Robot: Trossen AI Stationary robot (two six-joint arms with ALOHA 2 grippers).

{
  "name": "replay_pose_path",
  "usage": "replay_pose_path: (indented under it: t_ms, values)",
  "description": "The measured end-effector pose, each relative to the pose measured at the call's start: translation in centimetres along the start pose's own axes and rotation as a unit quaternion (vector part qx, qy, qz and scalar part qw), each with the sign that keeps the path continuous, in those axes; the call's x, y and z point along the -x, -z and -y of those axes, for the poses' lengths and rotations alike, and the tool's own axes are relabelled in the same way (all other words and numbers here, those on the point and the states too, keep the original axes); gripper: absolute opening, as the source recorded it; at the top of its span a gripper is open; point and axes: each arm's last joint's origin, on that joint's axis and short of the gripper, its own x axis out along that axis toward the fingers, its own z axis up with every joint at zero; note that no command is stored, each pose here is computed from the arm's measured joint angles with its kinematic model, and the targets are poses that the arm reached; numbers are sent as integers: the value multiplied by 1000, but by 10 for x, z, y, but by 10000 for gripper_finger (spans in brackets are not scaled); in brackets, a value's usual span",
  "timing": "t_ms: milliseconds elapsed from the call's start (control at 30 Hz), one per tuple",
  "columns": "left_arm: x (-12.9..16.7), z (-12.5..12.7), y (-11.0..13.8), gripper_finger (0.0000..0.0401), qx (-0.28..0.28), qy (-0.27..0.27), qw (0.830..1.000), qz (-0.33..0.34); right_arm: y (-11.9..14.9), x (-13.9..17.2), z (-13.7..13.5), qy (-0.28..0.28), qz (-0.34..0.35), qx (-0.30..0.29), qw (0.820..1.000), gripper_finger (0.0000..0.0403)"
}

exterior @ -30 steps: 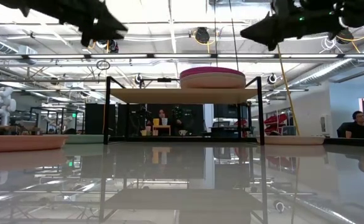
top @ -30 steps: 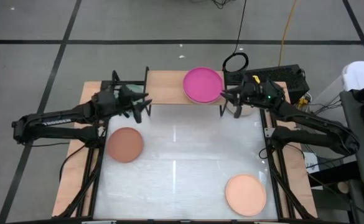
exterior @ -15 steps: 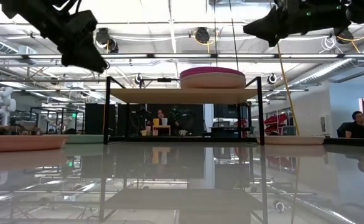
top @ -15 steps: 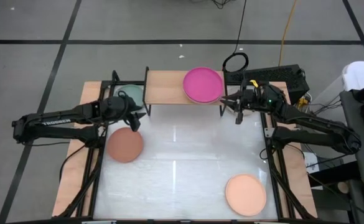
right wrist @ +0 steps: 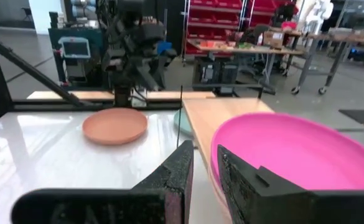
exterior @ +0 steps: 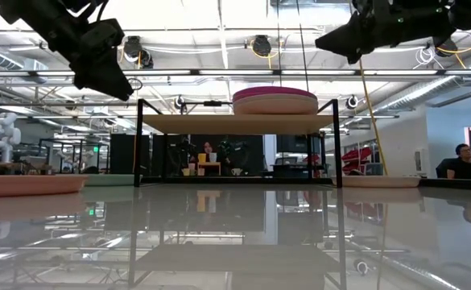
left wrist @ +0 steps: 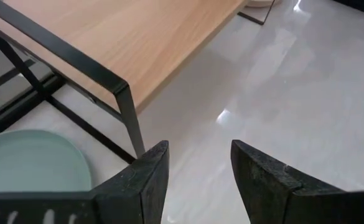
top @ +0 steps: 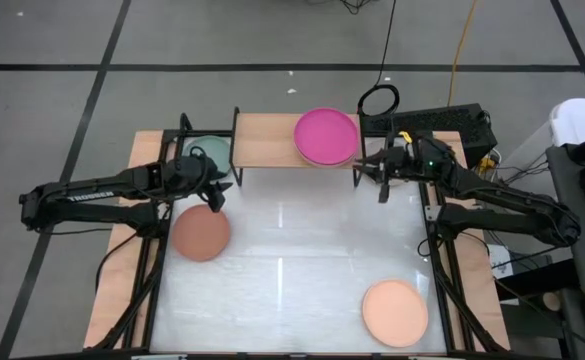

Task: Place and stack plates onto a shelf
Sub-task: Put the light brown plate on the shelf

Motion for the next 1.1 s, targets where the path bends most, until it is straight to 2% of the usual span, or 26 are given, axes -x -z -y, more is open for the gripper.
replay_pose_path:
  t_ms: [233,367,467,633,767,1100]
  values:
    - [0,0,-1,177,-1,0,1000,3,22,3,-2,-11,-111,-27,993,56]
    - [0,1,-4,177,2,1,1000,19,28,4,-4,-18,-142,-34,989,57]
    - [0,1,-5,177,1,3,1000,28,24,5,-4,-20,-153,-37,987,57]
    - [0,1,-6,177,-5,4,999,33,0,9,-3,-23,-192,-36,980,57]
    - [0,2,-8,177,-3,6,999,41,-13,11,-1,0,-215,-40,976,57]
    - [0,2,-9,177,4,8,999,44,4,16,-4,-11,-310,-71,948,57]
